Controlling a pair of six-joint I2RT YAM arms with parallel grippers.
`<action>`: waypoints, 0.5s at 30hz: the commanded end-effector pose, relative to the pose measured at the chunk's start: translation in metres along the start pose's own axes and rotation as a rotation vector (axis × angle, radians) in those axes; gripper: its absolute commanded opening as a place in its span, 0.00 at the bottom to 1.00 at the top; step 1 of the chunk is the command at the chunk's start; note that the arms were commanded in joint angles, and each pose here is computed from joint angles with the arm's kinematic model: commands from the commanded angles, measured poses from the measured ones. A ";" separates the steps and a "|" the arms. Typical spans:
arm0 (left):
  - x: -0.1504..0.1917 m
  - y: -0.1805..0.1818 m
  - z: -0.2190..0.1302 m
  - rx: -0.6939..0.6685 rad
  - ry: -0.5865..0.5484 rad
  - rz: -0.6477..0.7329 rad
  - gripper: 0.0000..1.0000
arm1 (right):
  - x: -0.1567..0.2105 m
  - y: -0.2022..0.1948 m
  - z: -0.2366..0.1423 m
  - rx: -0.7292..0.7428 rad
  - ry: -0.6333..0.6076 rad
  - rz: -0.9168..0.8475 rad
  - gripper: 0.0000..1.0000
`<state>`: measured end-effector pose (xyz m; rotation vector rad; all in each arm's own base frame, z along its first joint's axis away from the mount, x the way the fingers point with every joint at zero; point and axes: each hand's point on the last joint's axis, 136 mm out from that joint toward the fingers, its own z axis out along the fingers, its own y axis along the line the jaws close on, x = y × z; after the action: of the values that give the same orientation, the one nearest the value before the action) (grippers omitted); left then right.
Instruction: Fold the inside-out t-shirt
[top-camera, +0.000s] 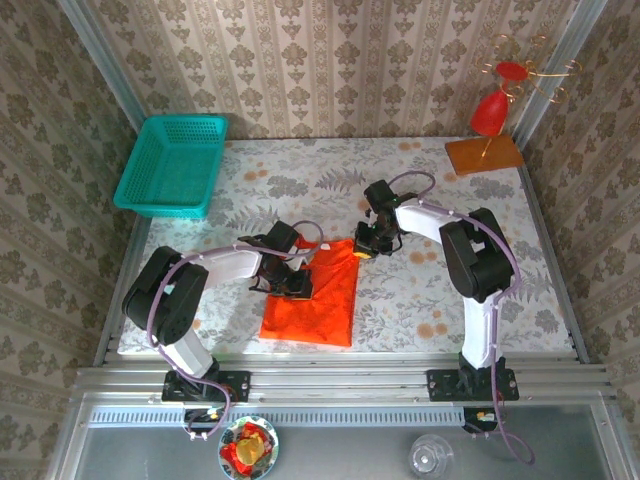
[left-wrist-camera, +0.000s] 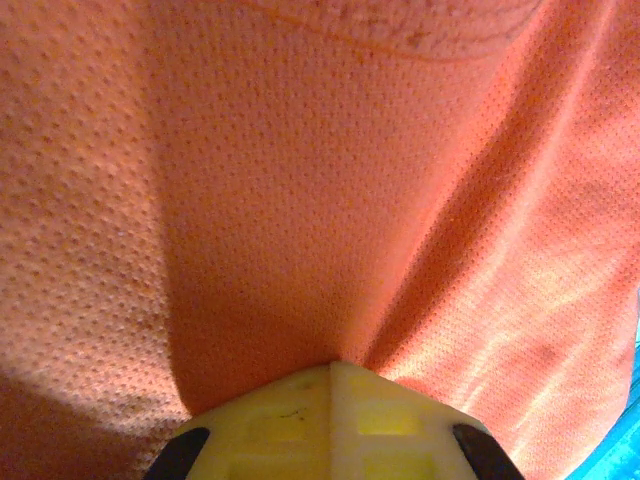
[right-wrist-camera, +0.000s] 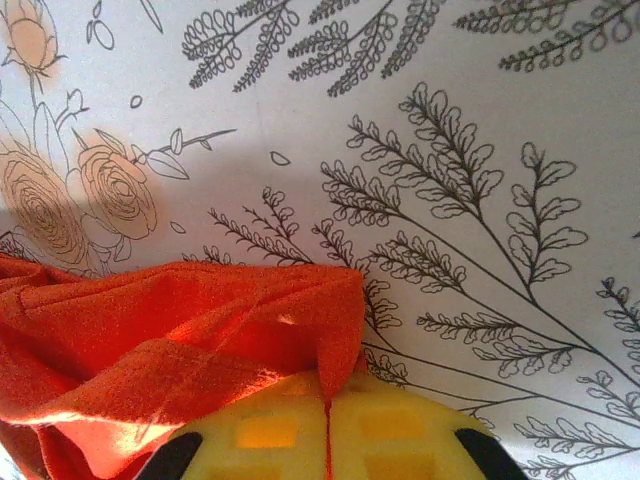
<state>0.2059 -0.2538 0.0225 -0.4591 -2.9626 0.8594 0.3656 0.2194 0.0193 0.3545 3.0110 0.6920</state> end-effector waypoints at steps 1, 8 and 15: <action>0.013 0.019 0.005 -0.077 0.025 -0.043 0.03 | -0.003 -0.011 -0.014 0.067 -0.031 0.000 0.15; 0.011 0.018 0.003 -0.079 0.020 -0.043 0.03 | 0.001 -0.005 -0.031 0.054 -0.051 -0.004 0.30; 0.010 0.017 0.004 -0.073 0.018 -0.047 0.03 | 0.013 -0.005 -0.011 0.019 0.000 0.006 0.36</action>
<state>0.2062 -0.2534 0.0226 -0.4370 -2.9653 0.8564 0.3613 0.2096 0.0343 0.3584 2.9865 0.6405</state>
